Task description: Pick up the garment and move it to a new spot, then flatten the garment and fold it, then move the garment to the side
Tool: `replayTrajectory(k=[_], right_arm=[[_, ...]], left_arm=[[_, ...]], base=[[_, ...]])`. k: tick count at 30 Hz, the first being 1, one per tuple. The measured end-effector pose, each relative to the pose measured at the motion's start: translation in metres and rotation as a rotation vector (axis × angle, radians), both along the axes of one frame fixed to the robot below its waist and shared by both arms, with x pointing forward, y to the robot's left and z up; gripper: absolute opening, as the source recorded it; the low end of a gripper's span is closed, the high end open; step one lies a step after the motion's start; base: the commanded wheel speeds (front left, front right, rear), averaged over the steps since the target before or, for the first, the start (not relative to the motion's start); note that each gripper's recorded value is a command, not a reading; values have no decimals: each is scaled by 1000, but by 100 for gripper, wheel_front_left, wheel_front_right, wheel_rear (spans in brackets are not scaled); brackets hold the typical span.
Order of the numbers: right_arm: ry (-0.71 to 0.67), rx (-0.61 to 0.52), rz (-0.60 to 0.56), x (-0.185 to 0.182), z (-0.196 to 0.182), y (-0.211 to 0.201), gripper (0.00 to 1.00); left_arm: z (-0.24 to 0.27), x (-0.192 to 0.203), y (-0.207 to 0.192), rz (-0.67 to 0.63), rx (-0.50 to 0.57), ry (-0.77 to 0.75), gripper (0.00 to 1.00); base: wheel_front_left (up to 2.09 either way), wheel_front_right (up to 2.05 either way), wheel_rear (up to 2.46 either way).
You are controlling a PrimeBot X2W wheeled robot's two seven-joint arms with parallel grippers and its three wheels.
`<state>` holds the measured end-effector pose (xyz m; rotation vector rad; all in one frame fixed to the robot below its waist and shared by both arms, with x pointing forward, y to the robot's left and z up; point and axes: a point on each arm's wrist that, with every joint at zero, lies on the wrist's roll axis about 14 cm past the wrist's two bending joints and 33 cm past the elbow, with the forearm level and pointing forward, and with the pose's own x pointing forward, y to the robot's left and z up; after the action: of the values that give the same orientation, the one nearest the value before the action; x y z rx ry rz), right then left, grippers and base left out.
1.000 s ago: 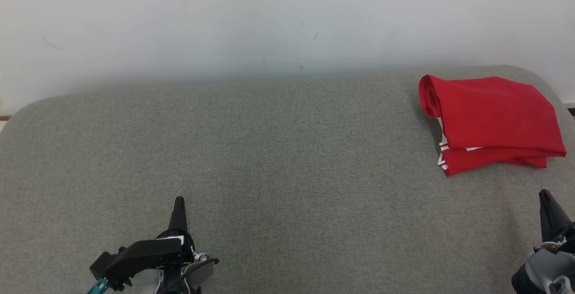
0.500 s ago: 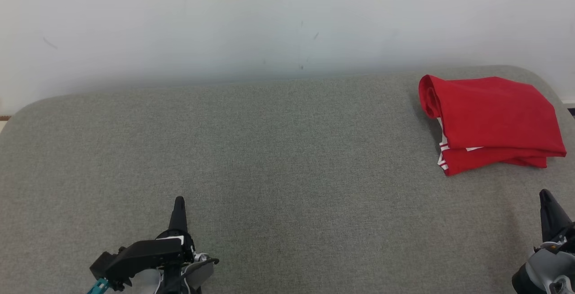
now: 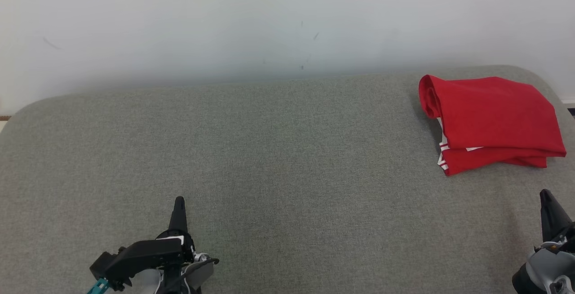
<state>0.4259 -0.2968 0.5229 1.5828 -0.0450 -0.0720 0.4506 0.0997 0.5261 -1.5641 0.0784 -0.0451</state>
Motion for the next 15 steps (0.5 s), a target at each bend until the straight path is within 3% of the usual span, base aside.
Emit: replayTrajectory(k=[15], right_arm=[[0, -1, 0, 0, 0, 0, 0]], left_arm=[[0, 0, 0, 0, 0, 0, 0]], base=[[0, 0, 0]])
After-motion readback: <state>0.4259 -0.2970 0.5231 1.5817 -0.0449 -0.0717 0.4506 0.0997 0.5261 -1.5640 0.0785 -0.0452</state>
